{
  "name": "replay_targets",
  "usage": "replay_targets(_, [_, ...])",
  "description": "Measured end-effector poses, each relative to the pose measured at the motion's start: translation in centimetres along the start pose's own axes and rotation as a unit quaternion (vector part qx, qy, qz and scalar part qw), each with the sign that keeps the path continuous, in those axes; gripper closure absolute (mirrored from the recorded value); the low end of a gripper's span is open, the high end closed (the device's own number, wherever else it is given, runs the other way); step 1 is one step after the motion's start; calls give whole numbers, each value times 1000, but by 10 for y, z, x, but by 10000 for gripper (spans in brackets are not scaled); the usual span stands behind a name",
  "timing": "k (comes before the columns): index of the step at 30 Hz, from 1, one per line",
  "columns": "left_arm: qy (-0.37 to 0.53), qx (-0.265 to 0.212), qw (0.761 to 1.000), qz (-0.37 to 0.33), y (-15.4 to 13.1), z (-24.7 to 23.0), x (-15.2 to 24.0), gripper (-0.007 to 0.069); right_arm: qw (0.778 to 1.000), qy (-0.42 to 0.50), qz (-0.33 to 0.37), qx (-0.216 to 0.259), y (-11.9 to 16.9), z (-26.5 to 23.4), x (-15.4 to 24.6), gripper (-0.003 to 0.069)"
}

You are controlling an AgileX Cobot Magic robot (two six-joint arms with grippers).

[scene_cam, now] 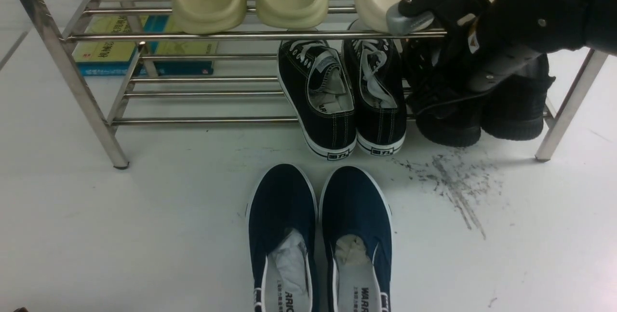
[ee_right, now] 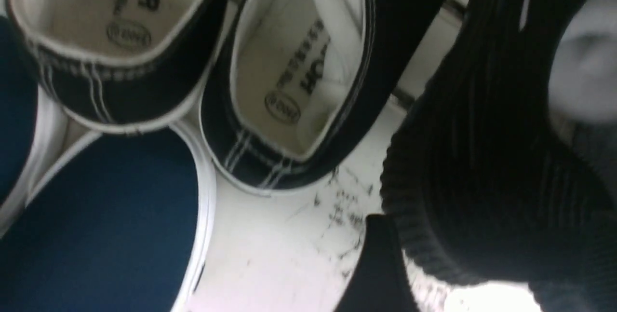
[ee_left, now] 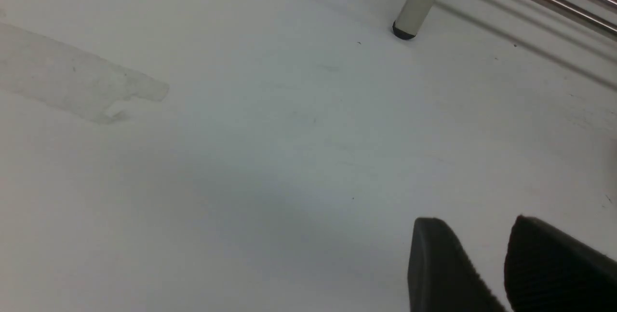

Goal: Take the shoes off the shelf with your hand on the white table.

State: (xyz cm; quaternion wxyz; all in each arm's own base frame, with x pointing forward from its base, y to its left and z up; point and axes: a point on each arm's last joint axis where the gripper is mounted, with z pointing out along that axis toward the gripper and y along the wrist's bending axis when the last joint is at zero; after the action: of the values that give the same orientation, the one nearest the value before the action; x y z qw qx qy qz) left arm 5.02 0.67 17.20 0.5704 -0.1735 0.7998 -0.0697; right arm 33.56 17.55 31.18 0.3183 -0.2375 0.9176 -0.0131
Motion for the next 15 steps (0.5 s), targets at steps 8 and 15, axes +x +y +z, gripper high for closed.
replay_targets(8, [0, 0, 1000, 0, 0, 0, 0, 386, 999, -25, -31, 24, -2, 9, -5, 127])
replay_targets(15, [0, 0, 1000, 0, 0, 0, 0, 386, 998, -6, -53, 36, 0, 32, -2, 127])
